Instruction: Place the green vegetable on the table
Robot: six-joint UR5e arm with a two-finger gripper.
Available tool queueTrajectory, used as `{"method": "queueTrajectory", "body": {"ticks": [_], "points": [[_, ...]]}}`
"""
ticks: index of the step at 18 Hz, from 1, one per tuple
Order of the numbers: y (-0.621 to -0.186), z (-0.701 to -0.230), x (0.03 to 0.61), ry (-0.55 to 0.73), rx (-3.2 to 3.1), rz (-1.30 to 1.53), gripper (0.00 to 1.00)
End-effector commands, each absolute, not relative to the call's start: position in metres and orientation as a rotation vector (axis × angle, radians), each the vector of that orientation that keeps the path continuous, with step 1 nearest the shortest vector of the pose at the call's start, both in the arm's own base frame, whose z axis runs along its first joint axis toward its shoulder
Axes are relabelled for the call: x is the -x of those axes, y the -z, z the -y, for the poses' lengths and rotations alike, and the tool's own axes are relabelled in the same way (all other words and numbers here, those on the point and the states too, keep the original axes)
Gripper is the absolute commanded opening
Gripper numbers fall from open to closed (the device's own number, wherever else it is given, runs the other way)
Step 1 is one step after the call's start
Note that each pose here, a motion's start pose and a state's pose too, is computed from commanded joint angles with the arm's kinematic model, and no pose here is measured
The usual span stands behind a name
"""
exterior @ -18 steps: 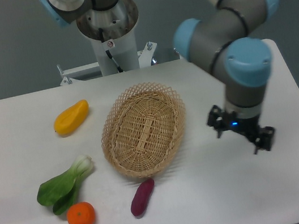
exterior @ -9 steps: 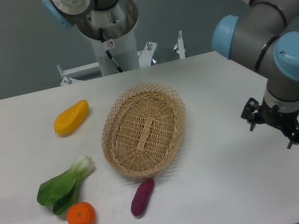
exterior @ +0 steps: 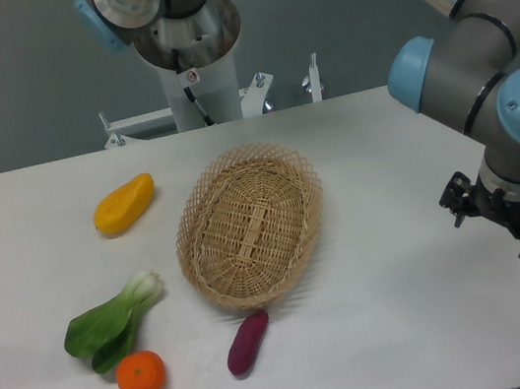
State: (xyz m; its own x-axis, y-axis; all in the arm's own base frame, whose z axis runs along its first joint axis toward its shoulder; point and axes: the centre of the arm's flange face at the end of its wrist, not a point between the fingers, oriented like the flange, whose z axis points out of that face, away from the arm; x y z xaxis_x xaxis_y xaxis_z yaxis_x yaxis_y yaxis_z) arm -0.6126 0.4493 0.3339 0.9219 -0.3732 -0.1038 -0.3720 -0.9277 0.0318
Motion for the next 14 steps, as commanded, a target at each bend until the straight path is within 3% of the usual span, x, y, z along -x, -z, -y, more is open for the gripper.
{"method": "queueTrajectory", "body": {"ticks": [14], "points": [[-0.3316,-0.4487,0.6114,0.165,-3.067,0.597,1.0]]}}
